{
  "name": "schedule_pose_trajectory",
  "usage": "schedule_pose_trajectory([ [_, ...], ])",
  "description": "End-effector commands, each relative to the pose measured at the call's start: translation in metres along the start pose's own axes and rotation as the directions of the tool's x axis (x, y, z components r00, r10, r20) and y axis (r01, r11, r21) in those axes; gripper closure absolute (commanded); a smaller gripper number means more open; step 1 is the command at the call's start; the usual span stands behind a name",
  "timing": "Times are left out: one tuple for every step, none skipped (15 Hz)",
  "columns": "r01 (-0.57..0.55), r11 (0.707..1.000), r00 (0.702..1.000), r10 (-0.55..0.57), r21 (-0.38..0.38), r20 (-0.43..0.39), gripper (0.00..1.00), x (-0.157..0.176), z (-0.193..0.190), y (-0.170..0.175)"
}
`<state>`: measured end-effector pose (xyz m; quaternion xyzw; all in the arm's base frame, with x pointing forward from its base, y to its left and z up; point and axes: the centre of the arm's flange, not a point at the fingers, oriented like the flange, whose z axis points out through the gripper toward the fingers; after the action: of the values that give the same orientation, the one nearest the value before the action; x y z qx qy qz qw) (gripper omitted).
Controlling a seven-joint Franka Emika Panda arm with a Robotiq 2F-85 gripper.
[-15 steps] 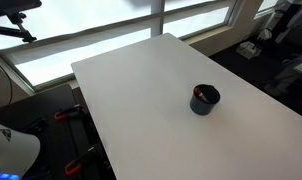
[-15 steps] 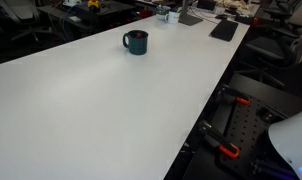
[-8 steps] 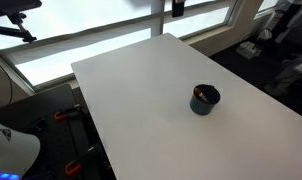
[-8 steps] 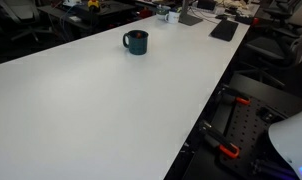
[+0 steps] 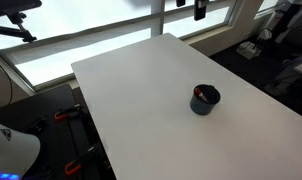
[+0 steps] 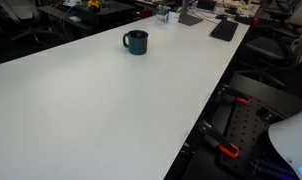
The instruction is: Remove the marker from the cup and put it on the table
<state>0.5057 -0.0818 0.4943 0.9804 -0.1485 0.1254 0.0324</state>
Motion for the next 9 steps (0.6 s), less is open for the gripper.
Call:
schedule_pose_trajectory([
  [0.001,1.0,1.0,-0.001,0.0,0.0,0.0,0.0,0.0,0.0],
  [0.001,1.0,1.0,-0.001,0.0,0.0,0.0,0.0,0.0,0.0],
  [-0.007,1.0,1.0,0.007,-0.004,0.008,0.0,0.007,0.004,0.0],
  [-0.019,1.0,0.999,0.018,0.006,0.03,0.0,0.02,0.016,0.003],
  [-0.037,0.999,0.998,0.036,0.018,0.045,0.0,0.031,0.025,0.007],
  [-0.052,0.998,0.997,0.051,0.03,0.055,0.0,0.043,0.035,0.011],
  [-0.067,0.997,0.996,0.065,0.036,0.063,0.0,0.05,0.042,0.014],
  [-0.087,0.995,0.994,0.084,0.04,0.064,0.0,0.06,0.049,0.018],
  [-0.103,0.994,0.993,0.1,0.045,0.067,0.0,0.068,0.056,0.021],
])
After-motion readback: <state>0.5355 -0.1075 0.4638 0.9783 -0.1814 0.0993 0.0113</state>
